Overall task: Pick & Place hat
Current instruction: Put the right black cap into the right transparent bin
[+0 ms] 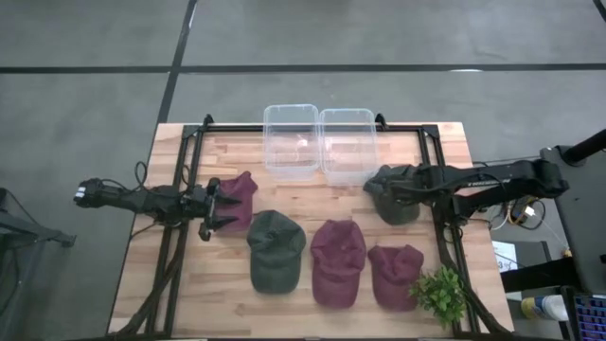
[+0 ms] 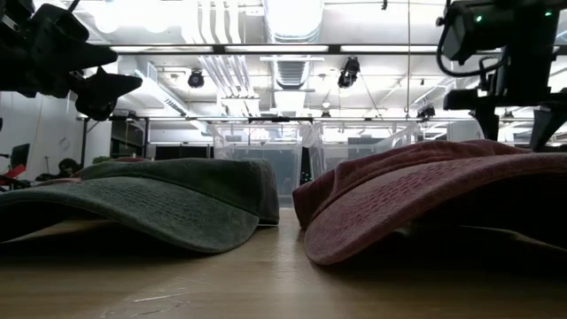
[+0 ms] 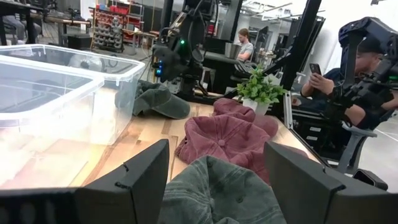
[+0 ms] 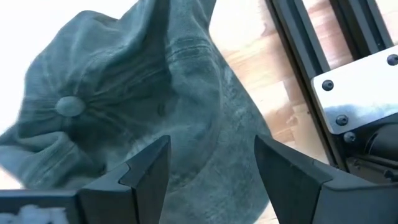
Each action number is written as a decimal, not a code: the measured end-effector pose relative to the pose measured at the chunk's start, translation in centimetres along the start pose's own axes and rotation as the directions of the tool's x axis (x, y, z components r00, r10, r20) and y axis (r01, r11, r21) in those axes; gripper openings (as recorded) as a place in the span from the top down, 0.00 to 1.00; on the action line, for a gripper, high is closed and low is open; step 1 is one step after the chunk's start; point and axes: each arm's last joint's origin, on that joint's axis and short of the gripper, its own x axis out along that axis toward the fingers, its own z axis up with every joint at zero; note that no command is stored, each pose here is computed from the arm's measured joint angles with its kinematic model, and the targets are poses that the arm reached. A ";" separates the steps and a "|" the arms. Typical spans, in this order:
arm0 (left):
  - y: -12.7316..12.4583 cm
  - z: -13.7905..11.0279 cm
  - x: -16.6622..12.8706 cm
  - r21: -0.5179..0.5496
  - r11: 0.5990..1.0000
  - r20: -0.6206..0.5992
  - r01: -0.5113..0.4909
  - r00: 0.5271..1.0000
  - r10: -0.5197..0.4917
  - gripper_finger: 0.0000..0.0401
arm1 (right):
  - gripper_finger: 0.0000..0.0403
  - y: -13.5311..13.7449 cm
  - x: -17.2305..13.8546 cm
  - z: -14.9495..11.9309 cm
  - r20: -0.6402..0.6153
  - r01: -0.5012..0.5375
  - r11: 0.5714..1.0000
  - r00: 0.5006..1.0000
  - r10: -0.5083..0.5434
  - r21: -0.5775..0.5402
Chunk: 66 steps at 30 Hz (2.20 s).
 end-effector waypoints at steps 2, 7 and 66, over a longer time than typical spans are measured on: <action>0.0 0.0 0.0 0.000 1.000 0.000 0.000 1.000 0.000 0.37 | 0.44 0.2 0.3 -0.1 0.006 0.020 1.000 1.000 -0.020 0.002; 0.0 0.0 0.0 0.001 1.000 -0.001 0.000 1.000 0.000 0.37 | 0.44 0.6 0.8 -0.2 0.016 0.061 0.998 0.998 -0.062 0.011; 0.0 0.0 0.0 0.011 1.000 -0.002 0.009 1.000 -0.009 0.37 | 0.97 2.2 4.2 -2.7 -0.057 0.308 0.934 0.945 -0.322 -0.184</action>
